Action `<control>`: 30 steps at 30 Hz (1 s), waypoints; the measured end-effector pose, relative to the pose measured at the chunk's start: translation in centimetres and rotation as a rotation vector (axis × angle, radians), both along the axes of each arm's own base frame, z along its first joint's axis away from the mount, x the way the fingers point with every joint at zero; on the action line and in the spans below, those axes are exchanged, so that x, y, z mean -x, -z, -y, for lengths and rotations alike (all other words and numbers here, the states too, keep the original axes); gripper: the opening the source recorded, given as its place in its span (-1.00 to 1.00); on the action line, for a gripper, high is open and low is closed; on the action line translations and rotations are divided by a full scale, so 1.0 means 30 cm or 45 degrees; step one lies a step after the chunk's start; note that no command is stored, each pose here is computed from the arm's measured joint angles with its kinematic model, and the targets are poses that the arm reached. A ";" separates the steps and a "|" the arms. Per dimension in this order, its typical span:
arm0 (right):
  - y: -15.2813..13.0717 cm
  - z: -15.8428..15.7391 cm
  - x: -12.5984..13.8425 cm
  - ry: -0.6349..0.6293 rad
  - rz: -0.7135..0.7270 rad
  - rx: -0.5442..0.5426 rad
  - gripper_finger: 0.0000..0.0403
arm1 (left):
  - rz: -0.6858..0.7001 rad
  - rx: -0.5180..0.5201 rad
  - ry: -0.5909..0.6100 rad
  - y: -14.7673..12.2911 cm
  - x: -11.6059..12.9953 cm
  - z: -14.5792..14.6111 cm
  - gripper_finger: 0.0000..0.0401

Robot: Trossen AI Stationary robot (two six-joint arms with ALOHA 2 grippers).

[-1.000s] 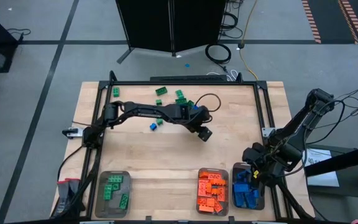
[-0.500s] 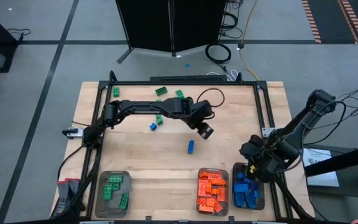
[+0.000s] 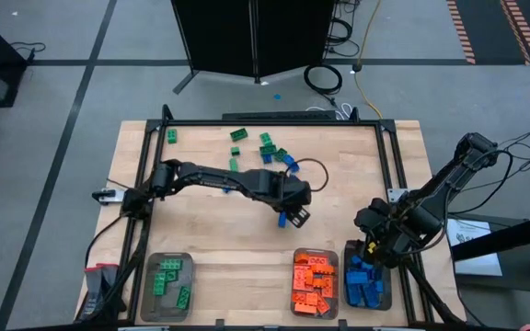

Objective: Sort blocks
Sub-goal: Put the blue game piece into the right black bin

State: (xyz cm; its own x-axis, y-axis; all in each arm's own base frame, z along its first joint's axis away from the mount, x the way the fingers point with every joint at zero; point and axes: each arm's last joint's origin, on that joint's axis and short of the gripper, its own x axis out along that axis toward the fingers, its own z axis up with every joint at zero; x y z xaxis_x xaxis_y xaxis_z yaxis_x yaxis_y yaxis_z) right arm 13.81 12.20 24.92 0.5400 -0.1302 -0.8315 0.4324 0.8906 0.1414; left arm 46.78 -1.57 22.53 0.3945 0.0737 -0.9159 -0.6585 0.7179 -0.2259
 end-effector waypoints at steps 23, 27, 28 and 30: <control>-0.010 -0.020 -0.019 0.037 0.085 -0.112 0.67 | -0.226 0.227 -0.146 0.230 -0.002 0.044 0.58; -0.010 -0.020 -0.019 0.032 0.085 -0.107 0.67 | -0.256 0.282 -0.129 0.273 -0.012 0.051 0.46; -0.010 -0.019 -0.018 0.032 0.084 -0.106 0.67 | -0.264 0.280 -0.129 0.282 -0.013 0.051 0.40; -0.010 -0.019 -0.018 0.032 0.084 -0.104 0.67 | -0.272 0.271 -0.134 0.286 -0.012 0.049 0.25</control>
